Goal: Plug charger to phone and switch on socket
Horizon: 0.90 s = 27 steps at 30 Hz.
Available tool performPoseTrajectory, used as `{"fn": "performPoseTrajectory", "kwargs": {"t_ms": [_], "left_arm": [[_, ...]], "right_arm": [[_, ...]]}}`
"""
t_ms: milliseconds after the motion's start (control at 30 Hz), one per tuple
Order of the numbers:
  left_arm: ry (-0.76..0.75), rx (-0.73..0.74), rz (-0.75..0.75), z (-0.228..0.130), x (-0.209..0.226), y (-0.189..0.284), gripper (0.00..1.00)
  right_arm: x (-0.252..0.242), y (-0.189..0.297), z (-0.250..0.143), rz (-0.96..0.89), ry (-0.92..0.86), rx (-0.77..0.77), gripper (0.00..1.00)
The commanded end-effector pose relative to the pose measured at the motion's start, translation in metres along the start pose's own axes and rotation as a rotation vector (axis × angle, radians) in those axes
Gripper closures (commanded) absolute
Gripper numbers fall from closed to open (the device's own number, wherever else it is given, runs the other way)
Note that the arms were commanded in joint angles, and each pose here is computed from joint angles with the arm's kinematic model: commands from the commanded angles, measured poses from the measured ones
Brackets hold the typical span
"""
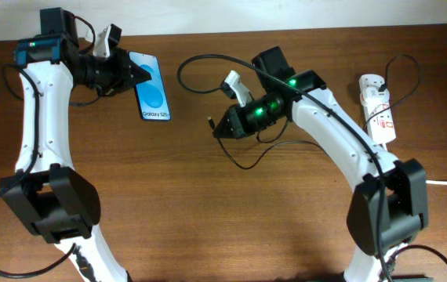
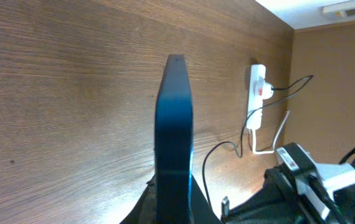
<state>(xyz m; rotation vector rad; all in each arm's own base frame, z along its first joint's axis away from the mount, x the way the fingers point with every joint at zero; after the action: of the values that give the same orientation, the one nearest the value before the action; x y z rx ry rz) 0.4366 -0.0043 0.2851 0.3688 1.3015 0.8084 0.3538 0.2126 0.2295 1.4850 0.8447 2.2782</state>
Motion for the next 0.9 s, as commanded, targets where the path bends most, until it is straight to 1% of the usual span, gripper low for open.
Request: {"fn": "performPoseTrajectory", "kwargs": {"t_ms": [0, 33, 67, 167, 200, 267, 333, 367, 433, 500, 533, 633, 733, 800, 833, 867], "left_arm": [[-0.019, -0.007, -0.116, 0.001, -0.012, 0.004, 1.0], [-0.054, -0.016, -0.215, 0.004, -0.022, 0.004, 1.0], [-0.077, -0.02, -0.256, 0.005, -0.028, 0.003, 1.0], [-0.142, -0.02, -0.294, 0.007, -0.043, -0.008, 1.0], [-0.154, -0.023, -0.309, 0.008, -0.047, -0.009, 1.0], [-0.145, -0.028, -0.324, 0.011, -0.055, -0.014, 1.0], [-0.15, -0.031, -0.36, 0.013, -0.061, -0.016, 1.0], [-0.155, -0.024, -0.363, 0.012, -0.064, -0.019, 1.0], [-0.105, -0.004, -0.385, 0.017, -0.065, -0.036, 1.0], [-0.065, 0.026, -0.466, 0.024, -0.061, -0.047, 1.0], [-0.062, 0.03, -0.474, 0.025, -0.06, -0.05, 1.0], [-0.077, 0.05, -0.541, 0.025, -0.065, -0.047, 1.0], [-0.097, 0.078, -0.592, 0.021, -0.074, -0.049, 1.0], [-0.13, 0.066, -0.612, 0.024, -0.076, -0.047, 1.0], [-0.132, 0.065, -0.612, 0.024, -0.076, -0.047, 1.0], [-0.133, 0.065, -0.613, 0.024, -0.076, -0.047, 1.0]], "right_arm": [[0.035, 0.03, -0.003, 0.103, 0.1, -0.058, 0.96], [0.043, 0.044, -0.003, 0.172, 0.112, -0.083, 0.96], [0.046, 0.058, -0.005, 0.2, 0.112, -0.107, 0.96], [0.046, 0.102, -0.02, 0.178, 0.094, -0.166, 0.96], [0.046, 0.108, -0.025, 0.173, 0.086, -0.165, 0.96], [0.046, 0.11, -0.033, 0.181, 0.08, -0.139, 0.96], [0.044, 0.109, -0.034, 0.175, 0.084, -0.139, 0.96], [0.044, 0.109, -0.033, 0.175, 0.093, -0.145, 0.96], [0.044, 0.11, -0.027, 0.175, 0.096, -0.17, 0.96], [0.045, 0.111, -0.017, 0.181, 0.063, -0.205, 0.96], [0.045, 0.112, -0.015, 0.187, 0.048, -0.213, 0.96], [0.05, 0.115, -0.006, 0.239, -0.016, -0.24, 0.96], [0.052, 0.115, -0.009, 0.276, -0.022, -0.222, 0.96], [0.057, 0.116, -0.013, 0.334, 0.006, -0.204, 0.96], [0.054, 0.119, -0.019, 0.328, 0.002, -0.196, 0.96], [0.049, 0.125, -0.026, 0.266, -0.023, -0.199, 0.96]]}}
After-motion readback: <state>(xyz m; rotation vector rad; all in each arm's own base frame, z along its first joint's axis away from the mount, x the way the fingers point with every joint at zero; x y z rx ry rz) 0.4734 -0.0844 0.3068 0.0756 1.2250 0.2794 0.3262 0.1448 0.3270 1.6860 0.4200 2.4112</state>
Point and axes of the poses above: each gripper's point midway between its finger pads, its own y axis back along the fingers, its own x axis along the line the jaws close on, z = x × y, the point moved 9 cm from there along y, back along the fingers, and after that the axes turned 2 degrees about -y, right-handed, at the moved point
